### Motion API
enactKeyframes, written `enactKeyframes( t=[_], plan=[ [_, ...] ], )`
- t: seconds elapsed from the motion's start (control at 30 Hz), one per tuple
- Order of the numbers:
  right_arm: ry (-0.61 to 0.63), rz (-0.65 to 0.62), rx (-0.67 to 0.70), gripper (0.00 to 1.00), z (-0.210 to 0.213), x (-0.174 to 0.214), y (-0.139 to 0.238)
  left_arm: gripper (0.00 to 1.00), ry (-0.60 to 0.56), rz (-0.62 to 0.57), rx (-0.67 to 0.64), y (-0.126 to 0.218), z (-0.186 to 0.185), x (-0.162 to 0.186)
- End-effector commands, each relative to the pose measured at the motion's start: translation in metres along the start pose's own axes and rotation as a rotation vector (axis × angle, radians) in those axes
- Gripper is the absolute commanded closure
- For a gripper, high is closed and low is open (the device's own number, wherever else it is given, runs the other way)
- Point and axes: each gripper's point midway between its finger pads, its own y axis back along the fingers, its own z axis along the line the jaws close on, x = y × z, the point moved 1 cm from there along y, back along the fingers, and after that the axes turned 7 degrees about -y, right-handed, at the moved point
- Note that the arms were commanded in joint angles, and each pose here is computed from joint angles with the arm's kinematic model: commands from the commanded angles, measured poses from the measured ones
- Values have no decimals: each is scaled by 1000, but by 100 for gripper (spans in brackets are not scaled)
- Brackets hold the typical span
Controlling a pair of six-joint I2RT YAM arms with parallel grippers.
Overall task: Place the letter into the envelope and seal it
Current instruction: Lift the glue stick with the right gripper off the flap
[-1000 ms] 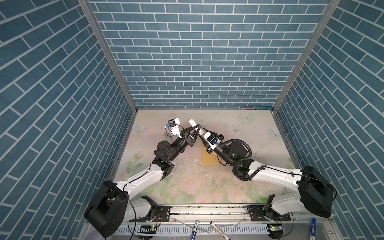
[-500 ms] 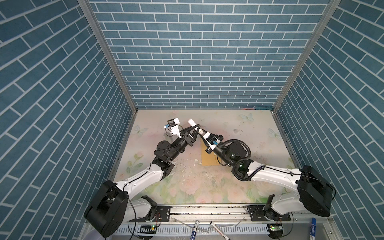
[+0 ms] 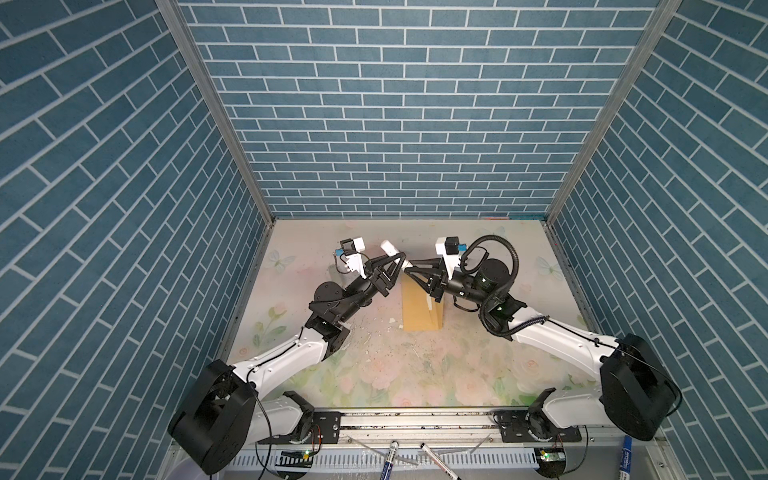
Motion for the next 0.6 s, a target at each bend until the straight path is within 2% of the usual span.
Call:
enactKeyframes(
  t=[0.0,0.2,0.4,0.47,0.57],
  plan=[
    [-219,-178,-122,100,1,-75,11,100,-76,-2,58,3,-11,-4],
    [-328,-158,-214,100,-7,-76,4,100,-80,2,62,4,-12,-3],
    [-306,-136,-174,98,-13,-69,3,100,-44,-11,26,3,-6,-6],
    [-262,-127,-125,88,-16,-66,4,100,-18,-19,9,2,-3,-7],
    [-135,-138,-3,64,-21,-59,11,100,9,-33,-10,2,0,-10]
  ],
)
